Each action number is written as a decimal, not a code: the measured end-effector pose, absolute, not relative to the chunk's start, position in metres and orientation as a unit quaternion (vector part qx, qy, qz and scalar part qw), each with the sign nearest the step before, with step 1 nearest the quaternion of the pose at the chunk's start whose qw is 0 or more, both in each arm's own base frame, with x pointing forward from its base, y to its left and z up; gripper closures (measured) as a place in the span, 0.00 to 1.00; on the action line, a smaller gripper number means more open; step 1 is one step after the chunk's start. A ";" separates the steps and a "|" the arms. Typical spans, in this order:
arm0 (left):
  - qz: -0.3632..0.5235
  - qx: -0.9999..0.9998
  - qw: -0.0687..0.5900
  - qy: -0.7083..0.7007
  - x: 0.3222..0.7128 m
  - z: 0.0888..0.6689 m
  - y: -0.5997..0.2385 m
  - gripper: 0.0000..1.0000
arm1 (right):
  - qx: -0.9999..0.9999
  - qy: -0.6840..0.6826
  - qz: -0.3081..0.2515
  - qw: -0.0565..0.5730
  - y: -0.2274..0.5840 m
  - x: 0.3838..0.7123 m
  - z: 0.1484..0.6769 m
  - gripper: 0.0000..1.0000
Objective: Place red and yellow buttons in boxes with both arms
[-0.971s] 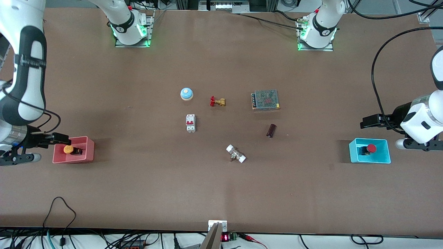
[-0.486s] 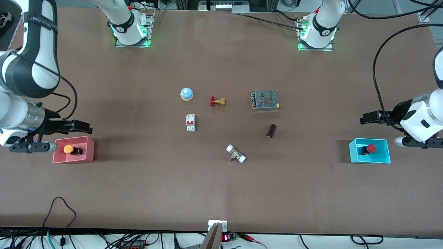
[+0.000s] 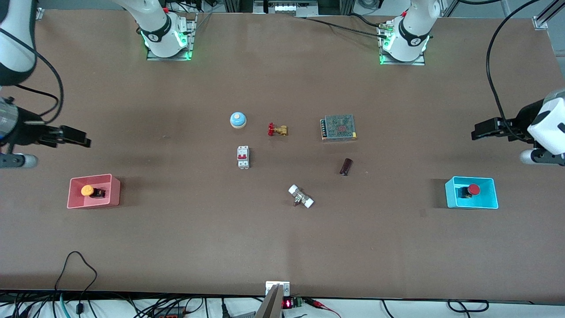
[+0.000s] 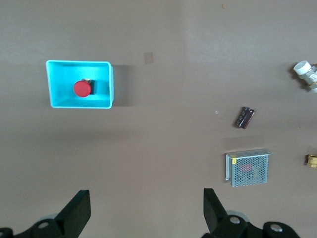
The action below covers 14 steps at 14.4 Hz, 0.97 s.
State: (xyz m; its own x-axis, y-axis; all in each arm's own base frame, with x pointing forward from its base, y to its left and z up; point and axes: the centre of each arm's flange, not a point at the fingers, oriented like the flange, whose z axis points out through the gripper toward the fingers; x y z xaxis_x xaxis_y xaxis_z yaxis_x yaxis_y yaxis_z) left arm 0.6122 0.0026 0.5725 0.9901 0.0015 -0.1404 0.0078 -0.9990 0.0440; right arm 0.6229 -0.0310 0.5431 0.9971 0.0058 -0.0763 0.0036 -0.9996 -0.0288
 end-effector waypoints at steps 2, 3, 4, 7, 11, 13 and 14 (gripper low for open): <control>-0.069 0.998 0.011 -0.003 0.599 0.580 -0.005 0.00 | -0.999 -0.012 0.032 -0.018 -0.045 0.615 0.558 0.00; -0.068 0.998 0.008 -0.005 0.593 0.584 -0.009 0.00 | -0.999 -0.011 0.033 -0.024 -0.050 0.613 0.562 0.00; -0.067 0.998 0.005 -0.008 0.587 0.588 -0.012 0.00 | -0.999 -0.009 0.037 -0.025 -0.053 0.610 0.564 0.00; -0.062 0.998 0.002 -0.007 0.570 0.599 -0.013 0.00 | -0.999 -0.004 0.049 -0.021 -0.054 0.599 0.562 0.00; -0.058 0.998 0.001 -0.004 0.560 0.606 -0.009 0.00 | -0.999 0.009 0.051 -0.017 -0.061 0.577 0.569 0.00; -0.054 0.999 0.001 -0.005 0.556 0.612 -0.009 0.00 | -0.999 0.018 0.048 -0.014 -0.061 0.563 0.575 0.00; -0.051 0.999 0.001 -0.005 0.553 0.615 -0.009 0.00 | -0.999 0.020 0.047 -0.013 -0.061 0.557 0.577 0.00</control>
